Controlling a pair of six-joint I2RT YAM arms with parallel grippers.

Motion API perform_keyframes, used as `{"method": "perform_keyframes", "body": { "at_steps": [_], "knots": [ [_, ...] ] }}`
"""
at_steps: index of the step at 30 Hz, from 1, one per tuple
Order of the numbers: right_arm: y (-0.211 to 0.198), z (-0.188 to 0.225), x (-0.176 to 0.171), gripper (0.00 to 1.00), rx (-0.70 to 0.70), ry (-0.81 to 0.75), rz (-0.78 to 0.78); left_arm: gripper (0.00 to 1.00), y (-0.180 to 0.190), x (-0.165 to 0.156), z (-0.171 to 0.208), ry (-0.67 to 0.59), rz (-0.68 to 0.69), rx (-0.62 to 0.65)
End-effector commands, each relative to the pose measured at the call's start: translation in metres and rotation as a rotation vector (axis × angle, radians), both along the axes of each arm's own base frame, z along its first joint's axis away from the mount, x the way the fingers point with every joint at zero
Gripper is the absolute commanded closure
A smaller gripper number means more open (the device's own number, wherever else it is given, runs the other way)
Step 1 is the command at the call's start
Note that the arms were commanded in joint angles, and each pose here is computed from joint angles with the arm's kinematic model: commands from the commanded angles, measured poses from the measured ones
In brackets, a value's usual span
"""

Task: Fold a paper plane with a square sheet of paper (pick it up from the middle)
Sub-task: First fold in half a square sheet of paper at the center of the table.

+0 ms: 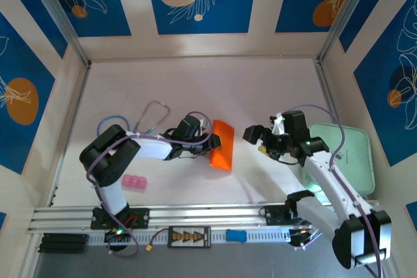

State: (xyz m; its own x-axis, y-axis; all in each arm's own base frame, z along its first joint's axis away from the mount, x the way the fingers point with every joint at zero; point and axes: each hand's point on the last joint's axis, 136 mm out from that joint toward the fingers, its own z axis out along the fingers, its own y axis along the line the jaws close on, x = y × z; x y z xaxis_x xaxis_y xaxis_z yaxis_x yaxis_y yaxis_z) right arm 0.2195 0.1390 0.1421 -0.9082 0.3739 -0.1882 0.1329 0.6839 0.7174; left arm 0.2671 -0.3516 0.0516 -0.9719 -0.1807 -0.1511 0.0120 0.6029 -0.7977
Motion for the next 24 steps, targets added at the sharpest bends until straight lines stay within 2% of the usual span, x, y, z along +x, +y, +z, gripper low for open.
{"method": "perform_keyframes", "body": {
  "at_steps": [1,4,11,19,24],
  "knots": [
    [-0.012,0.001,-0.02,0.01,-0.035,0.021,-0.016,0.61,0.006,-0.008,-0.013,0.02,-0.048,0.031],
    [-0.016,0.003,-0.022,0.02,-0.034,0.039,-0.041,0.61,0.011,-0.009,-0.017,0.012,-0.062,0.049],
    [-0.025,-0.008,-0.033,0.06,-0.113,0.213,-0.098,0.61,0.016,-0.013,-0.02,0.043,-0.085,0.027],
    [-0.031,-0.018,-0.03,0.06,-0.132,0.143,-0.201,0.62,0.027,-0.012,-0.031,0.053,-0.126,0.022],
    [-0.032,-0.014,-0.028,0.06,-0.172,0.109,-0.159,0.62,0.024,-0.011,-0.037,0.065,-0.108,-0.027]
  ]
}}
